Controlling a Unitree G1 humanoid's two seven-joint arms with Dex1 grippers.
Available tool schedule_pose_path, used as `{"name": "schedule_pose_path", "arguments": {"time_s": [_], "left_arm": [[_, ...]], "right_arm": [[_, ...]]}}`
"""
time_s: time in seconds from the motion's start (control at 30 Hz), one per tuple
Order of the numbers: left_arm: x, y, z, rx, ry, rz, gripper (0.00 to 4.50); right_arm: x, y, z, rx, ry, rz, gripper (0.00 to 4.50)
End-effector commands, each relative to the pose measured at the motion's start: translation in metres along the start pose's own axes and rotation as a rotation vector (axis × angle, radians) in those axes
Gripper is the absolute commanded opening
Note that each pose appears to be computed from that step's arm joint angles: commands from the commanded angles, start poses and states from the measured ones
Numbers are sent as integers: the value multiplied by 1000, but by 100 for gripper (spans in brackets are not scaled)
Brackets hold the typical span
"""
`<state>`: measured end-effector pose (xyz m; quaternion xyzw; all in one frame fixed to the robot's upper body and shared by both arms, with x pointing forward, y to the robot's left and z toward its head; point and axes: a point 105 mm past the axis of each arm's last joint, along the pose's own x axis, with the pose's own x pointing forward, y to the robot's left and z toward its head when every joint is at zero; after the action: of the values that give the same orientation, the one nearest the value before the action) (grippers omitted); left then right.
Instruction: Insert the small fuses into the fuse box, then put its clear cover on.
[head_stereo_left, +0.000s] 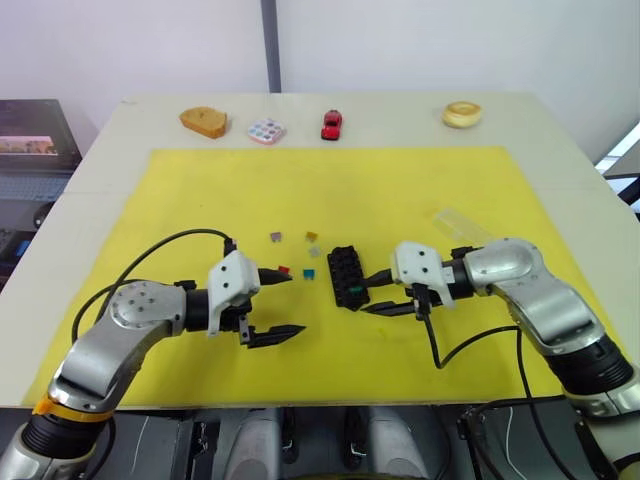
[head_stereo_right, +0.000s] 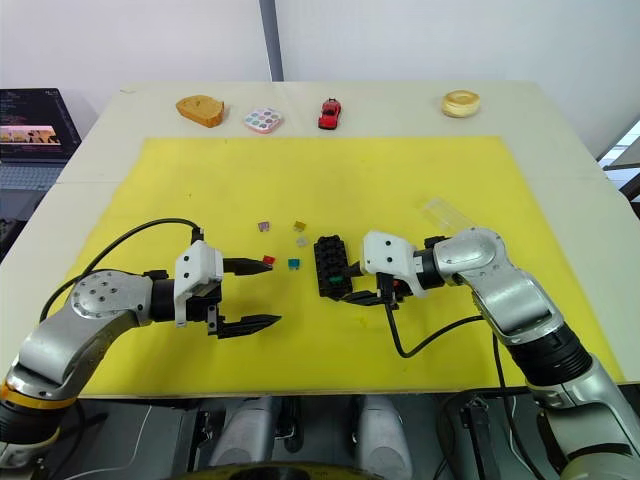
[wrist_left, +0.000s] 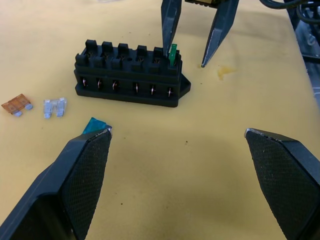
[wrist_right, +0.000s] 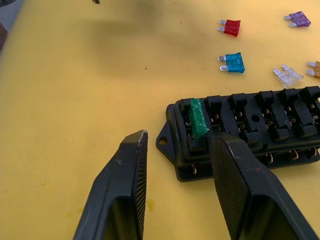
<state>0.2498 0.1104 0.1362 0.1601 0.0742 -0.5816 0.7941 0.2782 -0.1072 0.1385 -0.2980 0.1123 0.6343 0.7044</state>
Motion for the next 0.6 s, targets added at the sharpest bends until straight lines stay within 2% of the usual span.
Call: {"name": "schedule_pose_path", "arguments": {"time_s": [0.03, 0.43, 0.53, 0.6], "left_arm": [[-2, 0, 5, 33, -15, 2, 450], [-11, 9, 19, -2, -53, -4, 450], [-15, 13, 24, -1, -55, 3, 450], [-15, 14, 24, 0, -52, 4, 450]], "right_arm": [[-11, -4, 5, -6, -14, -30, 194], [-24, -5, 26, 22, -95, -3, 194], [-20, -9, 31, 29, -110, -11, 111], [-17, -10, 31, 27, -112, -13, 17]]}}
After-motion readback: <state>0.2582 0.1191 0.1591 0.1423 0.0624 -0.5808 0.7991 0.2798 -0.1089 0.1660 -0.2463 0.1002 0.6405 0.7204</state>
